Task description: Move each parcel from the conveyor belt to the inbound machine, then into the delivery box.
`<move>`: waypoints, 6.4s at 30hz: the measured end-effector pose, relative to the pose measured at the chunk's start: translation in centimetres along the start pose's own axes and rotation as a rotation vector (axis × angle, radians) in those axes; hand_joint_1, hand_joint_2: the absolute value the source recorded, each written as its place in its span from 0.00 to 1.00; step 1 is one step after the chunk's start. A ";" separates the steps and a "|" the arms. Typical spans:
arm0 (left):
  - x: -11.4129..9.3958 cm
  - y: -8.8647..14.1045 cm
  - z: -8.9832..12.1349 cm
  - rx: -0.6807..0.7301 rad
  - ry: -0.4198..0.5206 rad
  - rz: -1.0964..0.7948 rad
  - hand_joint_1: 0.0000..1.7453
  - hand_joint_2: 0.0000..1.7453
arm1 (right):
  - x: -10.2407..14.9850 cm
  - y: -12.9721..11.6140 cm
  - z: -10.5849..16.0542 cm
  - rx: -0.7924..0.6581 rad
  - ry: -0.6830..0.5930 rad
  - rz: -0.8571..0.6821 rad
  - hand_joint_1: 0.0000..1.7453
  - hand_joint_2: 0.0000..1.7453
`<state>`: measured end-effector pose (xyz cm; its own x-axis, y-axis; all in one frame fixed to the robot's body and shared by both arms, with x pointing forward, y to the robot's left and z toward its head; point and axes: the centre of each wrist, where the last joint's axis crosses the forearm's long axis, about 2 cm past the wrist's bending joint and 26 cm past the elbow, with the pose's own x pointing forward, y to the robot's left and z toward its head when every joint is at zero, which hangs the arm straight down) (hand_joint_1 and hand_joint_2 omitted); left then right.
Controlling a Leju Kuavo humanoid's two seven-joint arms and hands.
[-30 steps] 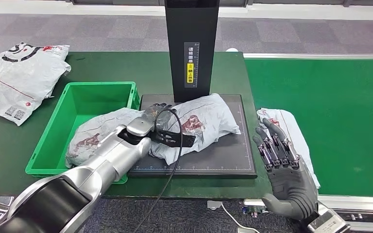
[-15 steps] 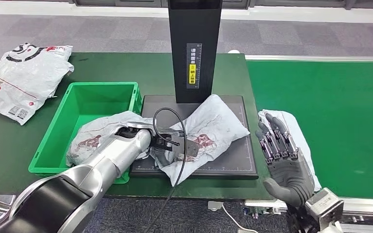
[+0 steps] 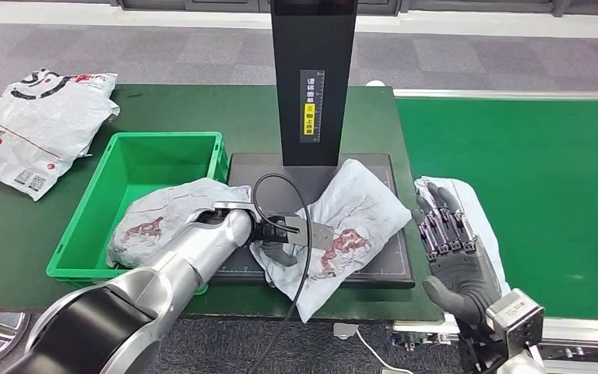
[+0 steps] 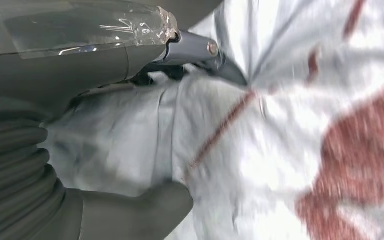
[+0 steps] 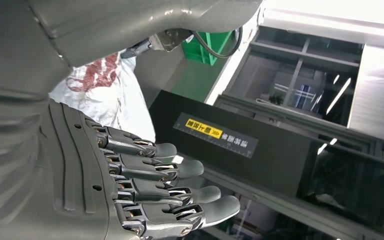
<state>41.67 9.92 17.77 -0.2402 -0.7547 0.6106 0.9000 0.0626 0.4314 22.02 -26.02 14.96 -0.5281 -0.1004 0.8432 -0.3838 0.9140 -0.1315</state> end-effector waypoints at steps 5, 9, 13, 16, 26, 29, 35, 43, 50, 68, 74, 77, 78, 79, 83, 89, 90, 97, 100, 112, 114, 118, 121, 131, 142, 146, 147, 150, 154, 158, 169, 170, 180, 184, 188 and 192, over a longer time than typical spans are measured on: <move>0.0 -0.1 -0.1 0.033 -0.026 0.042 1.00 1.00 | -0.1 0.2 0.4 -0.005 0.010 -0.015 0.00 1.00; -0.1 -0.2 -0.2 0.060 -0.035 0.063 1.00 1.00 | -0.1 0.3 0.6 0.000 0.008 -0.022 0.00 1.00; -0.2 -0.3 -0.2 0.100 -0.028 0.078 1.00 1.00 | 0.1 0.3 0.8 0.006 -0.002 -0.027 0.00 1.00; -0.3 -0.3 -0.3 0.114 -0.029 0.087 1.00 1.00 | 0.3 0.3 0.8 0.006 -0.007 -0.025 0.00 1.00; -0.4 -0.3 -0.2 0.139 -0.045 0.116 1.00 1.00 | 0.6 0.3 0.9 0.011 -0.017 -0.024 0.00 1.00; -0.5 -0.2 -0.2 0.154 -0.054 0.129 1.00 1.00 | 0.8 0.1 1.0 0.007 -0.019 -0.024 0.00 1.00; -0.4 1.0 0.5 0.256 -0.134 0.160 1.00 1.00 | 1.0 0.1 1.3 -0.007 -0.025 -0.027 0.00 1.00; 5.8 10.3 7.4 0.597 -0.384 0.070 1.00 1.00 | 2.5 0.0 2.8 -0.081 -0.013 0.003 0.00 1.00; 8.9 14.1 13.0 0.764 -0.483 -0.003 1.00 1.00 | 3.1 0.0 3.5 -0.107 -0.009 0.002 0.00 1.00; 8.2 17.1 21.9 1.131 -0.247 -0.225 1.00 1.00 | 2.4 -0.4 3.4 -0.135 0.040 -0.023 0.00 1.00; 6.4 18.2 23.7 1.242 0.053 -0.373 1.00 1.00 | 1.8 -0.7 3.9 -0.152 0.064 -0.039 0.00 1.00; 5.2 18.5 24.0 1.247 0.107 -0.396 1.00 1.00 | 1.5 -0.8 4.2 -0.160 0.077 -0.042 0.00 1.00; 4.9 18.6 24.0 1.244 0.118 -0.398 1.00 1.00 | 1.4 -0.9 4.2 -0.162 0.079 -0.042 0.00 1.00; 4.7 18.6 24.0 1.241 0.127 -0.398 1.00 1.00 | 1.4 -0.9 4.2 -0.163 0.081 -0.043 0.00 1.00; 3.9 18.7 24.0 1.235 0.182 -0.401 1.00 1.00 | 1.2 -0.8 4.3 -0.165 0.085 -0.048 0.00 1.00; 0.1 19.2 24.4 1.221 0.440 -0.426 1.00 1.00 | 0.7 -0.9 4.0 -0.166 0.103 -0.059 0.00 1.00; -1.0 19.2 24.5 1.212 0.482 -0.422 1.00 1.00 | 0.5 -0.9 4.0 -0.165 0.106 -0.061 0.00 1.00; -6.2 18.7 24.9 1.144 0.669 -0.381 1.00 1.00 | 0.1 -0.9 3.6 -0.160 0.114 -0.067 0.00 1.00; -7.8 18.4 25.0 1.110 0.772 -0.371 1.00 1.00 | 0.0 -0.9 3.4 -0.154 0.117 -0.066 0.00 1.00; -11.9 17.0 24.7 0.970 1.062 -0.318 1.00 1.00 | 0.0 -1.3 3.9 -0.171 0.136 -0.059 0.00 1.00; -12.4 16.8 24.8 0.940 1.104 -0.307 1.00 1.00 | 0.0 -1.5 4.1 -0.177 0.138 -0.056 0.00 1.00; -13.7 16.4 25.4 0.894 1.164 -0.280 1.00 1.00 | 0.0 -1.5 4.4 -0.183 0.139 -0.062 0.00 1.00; -14.7 16.2 26.0 0.861 1.198 -0.265 1.00 1.00 | 0.0 -1.6 4.7 -0.193 0.139 -0.063 0.00 1.00; -15.7 15.8 27.0 0.444 1.063 -0.174 0.77 1.00 | -0.1 -1.7 5.0 -0.211 0.142 -0.055 0.00 1.00; -13.1 16.3 25.2 0.324 0.578 -0.182 0.00 1.00 | -0.4 -2.1 5.7 -0.252 0.168 -0.041 0.00 1.00; -10.5 17.3 24.4 0.381 0.393 -0.187 0.00 1.00 | -0.4 -2.6 6.2 -0.303 0.306 0.114 0.00 1.00; -9.7 17.6 24.3 0.412 0.339 -0.180 0.00 1.00 | -0.4 -2.9 6.4 -0.336 0.392 0.230 0.00 1.00; -7.1 18.3 23.7 0.520 0.199 -0.131 0.00 1.00 | -0.2 -3.4 6.5 -0.451 0.633 0.638 0.00 1.00; -4.3 18.8 22.9 0.608 0.086 -0.089 0.00 1.00 | 0.0 -3.7 6.3 -0.517 0.723 0.831 0.00 1.00; -2.2 18.7 22.0 0.691 -0.094 -0.002 0.00 1.00 | -0.2 -4.2 5.5 -0.554 0.805 1.028 0.00 1.00; 0.4 14.6 17.0 0.716 -0.518 0.233 0.00 1.00 | -6.4 -9.1 1.7 -0.436 1.063 1.374 0.00 1.00; 0.5 14.3 16.7 0.717 -0.529 0.239 0.00 1.00 | -6.9 -9.5 1.7 -0.425 1.073 1.379 0.00 1.00; 0.2 13.1 15.8 0.716 -0.600 0.280 0.00 1.00 | -9.2 -10.8 2.1 -0.351 1.158 1.404 0.00 1.00; -1.1 10.1 13.7 0.700 -0.660 0.319 0.00 1.00 | -10.4 -12.0 2.5 -0.334 1.193 1.437 0.00 1.00; -1.9 6.0 11.1 0.656 -0.638 0.285 0.00 1.00 | -11.4 -12.6 4.2 -0.309 1.208 1.334 0.00 1.00; -1.7 3.6 10.0 0.613 -0.589 0.208 0.00 1.00 | -12.0 -12.8 6.1 -0.315 1.129 1.008 0.00 1.00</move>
<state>41.69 17.91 24.94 -0.3940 -0.2396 0.8873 0.6331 0.6291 0.4510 28.70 -38.95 3.34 0.4221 0.7943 0.4369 0.0145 0.4759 -0.8794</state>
